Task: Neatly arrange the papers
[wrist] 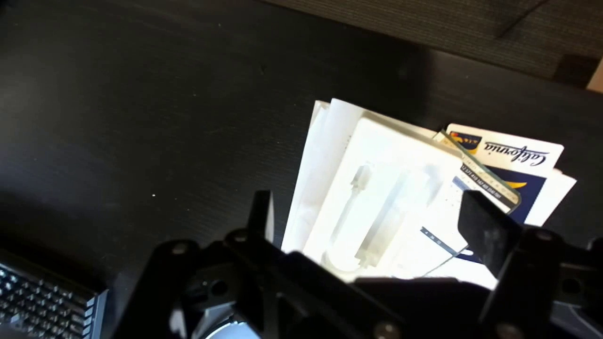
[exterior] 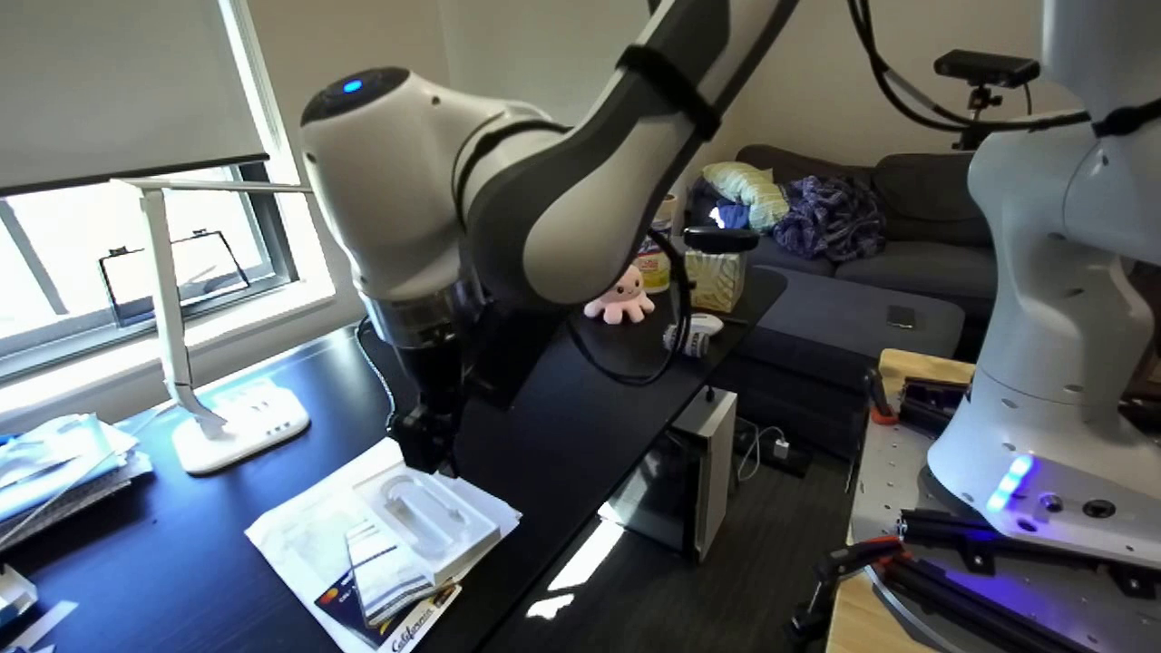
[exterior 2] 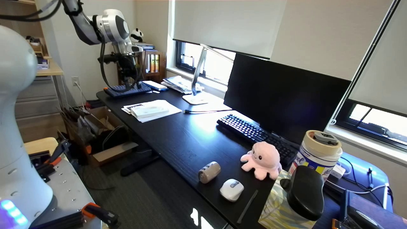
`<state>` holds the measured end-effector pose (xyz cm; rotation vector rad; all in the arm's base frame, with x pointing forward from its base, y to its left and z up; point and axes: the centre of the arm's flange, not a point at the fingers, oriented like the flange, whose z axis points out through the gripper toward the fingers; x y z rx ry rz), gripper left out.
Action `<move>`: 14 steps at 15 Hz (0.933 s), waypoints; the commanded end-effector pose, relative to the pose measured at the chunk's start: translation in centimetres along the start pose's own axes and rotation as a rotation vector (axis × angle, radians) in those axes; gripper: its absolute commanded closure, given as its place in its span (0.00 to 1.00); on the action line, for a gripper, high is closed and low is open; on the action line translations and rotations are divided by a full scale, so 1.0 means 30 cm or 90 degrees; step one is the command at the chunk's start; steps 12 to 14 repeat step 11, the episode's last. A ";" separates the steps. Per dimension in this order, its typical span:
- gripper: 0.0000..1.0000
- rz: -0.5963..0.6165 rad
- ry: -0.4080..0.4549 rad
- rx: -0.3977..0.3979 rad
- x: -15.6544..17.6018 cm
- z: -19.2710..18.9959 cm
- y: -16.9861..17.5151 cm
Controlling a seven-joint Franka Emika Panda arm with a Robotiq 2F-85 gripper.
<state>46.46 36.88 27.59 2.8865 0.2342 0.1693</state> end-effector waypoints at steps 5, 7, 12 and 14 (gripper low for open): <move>0.00 -0.016 0.002 0.000 -0.204 -0.206 0.099; 0.00 -0.004 0.005 0.018 -0.192 -0.194 0.123; 0.00 -0.008 0.003 0.000 -0.158 -0.191 0.109; 0.00 -0.008 0.003 0.000 -0.158 -0.191 0.109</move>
